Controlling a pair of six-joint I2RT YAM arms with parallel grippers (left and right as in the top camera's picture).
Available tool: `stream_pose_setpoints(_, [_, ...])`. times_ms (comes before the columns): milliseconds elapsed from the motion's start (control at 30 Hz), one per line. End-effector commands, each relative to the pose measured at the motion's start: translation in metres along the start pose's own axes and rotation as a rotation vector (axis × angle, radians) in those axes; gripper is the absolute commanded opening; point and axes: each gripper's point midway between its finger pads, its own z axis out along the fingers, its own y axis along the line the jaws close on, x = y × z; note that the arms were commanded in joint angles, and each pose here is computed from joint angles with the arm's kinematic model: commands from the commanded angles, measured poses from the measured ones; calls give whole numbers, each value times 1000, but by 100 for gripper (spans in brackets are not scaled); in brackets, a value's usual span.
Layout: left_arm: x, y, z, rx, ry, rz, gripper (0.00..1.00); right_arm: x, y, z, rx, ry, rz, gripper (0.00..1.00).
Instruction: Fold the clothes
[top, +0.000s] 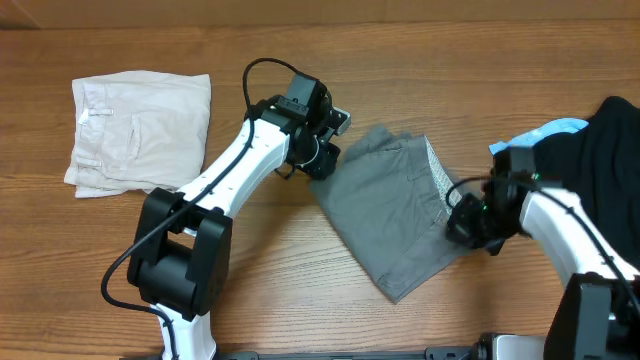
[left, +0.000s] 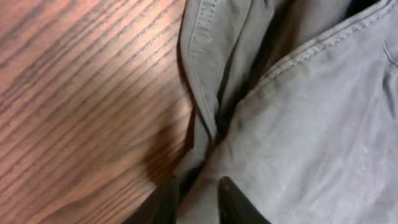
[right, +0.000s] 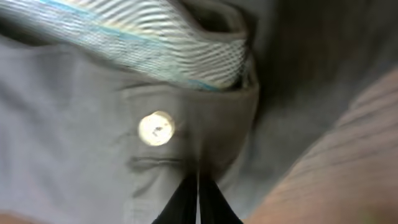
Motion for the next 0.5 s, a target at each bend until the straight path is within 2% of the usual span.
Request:
stream_pose_setpoints(0, [7,-1,5,-4,16,29,13,8,-13,21,-11,-6,102,6])
stream_pose_setpoints(100, [25,-2,14,2,62,19,5,3,-15,33,-43,-48,123,6])
stream_pose_setpoints(300, [74,-20,33,110,183,-22,4,-29,-5,35,-98,-201,106,4])
stream_pose_setpoints(467, [100,-30,32,157,270,-75,4,-63,16,21,-172,-345,54,5])
